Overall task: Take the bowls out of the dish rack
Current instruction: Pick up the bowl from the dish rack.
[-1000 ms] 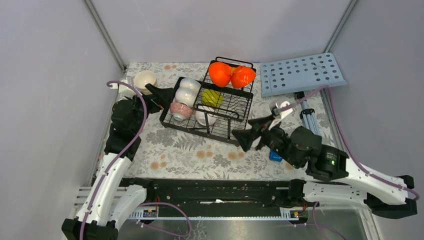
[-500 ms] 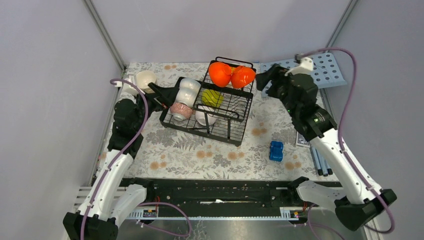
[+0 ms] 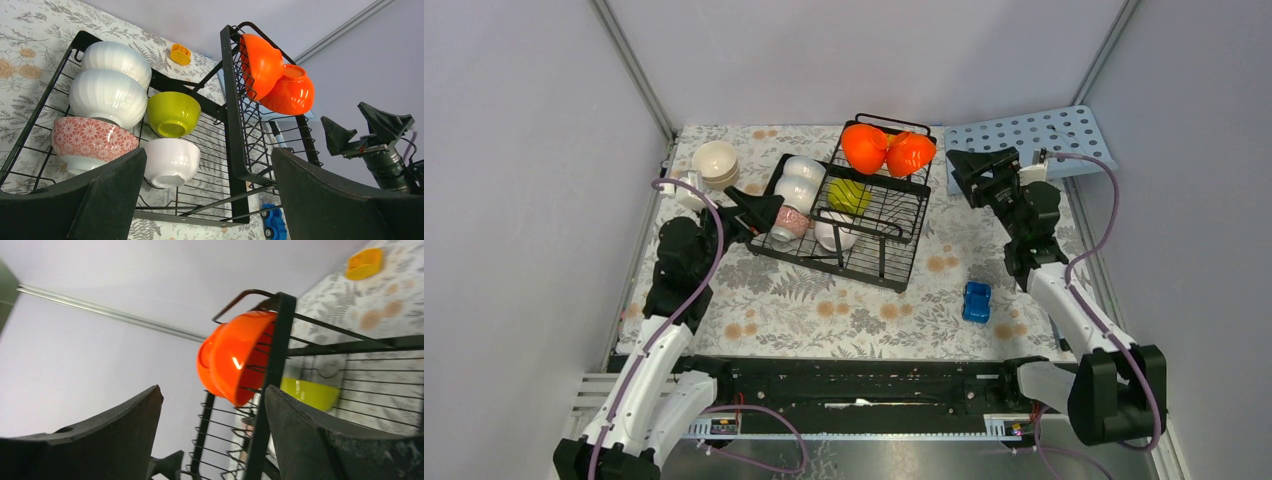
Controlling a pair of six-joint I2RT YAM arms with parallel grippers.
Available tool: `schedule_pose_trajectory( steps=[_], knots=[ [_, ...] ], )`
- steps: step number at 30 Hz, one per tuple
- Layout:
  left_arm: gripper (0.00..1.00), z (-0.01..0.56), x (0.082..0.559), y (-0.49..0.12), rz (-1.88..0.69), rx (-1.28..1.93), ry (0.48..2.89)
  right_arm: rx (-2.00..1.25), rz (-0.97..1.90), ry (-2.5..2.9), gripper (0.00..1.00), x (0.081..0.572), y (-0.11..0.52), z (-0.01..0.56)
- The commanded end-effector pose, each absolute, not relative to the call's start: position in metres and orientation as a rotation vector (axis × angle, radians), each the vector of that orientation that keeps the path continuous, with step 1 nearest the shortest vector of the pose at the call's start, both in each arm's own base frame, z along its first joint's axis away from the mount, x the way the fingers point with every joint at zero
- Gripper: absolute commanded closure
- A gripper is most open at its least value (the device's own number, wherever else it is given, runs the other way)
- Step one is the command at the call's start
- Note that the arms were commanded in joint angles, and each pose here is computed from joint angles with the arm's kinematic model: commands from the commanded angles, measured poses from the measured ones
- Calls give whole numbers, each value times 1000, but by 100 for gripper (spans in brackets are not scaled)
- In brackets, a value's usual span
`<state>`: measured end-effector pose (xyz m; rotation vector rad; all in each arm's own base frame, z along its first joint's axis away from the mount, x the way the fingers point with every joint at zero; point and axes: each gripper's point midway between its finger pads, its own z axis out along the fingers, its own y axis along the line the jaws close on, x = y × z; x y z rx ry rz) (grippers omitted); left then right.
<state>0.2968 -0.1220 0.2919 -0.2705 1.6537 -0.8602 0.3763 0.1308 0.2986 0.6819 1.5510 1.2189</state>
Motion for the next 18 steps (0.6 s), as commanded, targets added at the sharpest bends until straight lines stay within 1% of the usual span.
schedule_pose_trajectory(
  steps=[1,4,11,18],
  knots=[
    [1,311,292,-118,-848,-260,1590,577,1490,1337,20,371,145,351],
    [1,311,291,-116,-845,-265,1585,578,1517,1356,23,377,150,345],
    [1,301,296,-122,-865,-268,1631,562,1534,1391,22,387,156,341],
    [1,295,300,-125,-876,-273,1674,596,1540,1430,22,394,159,325]
  ],
)
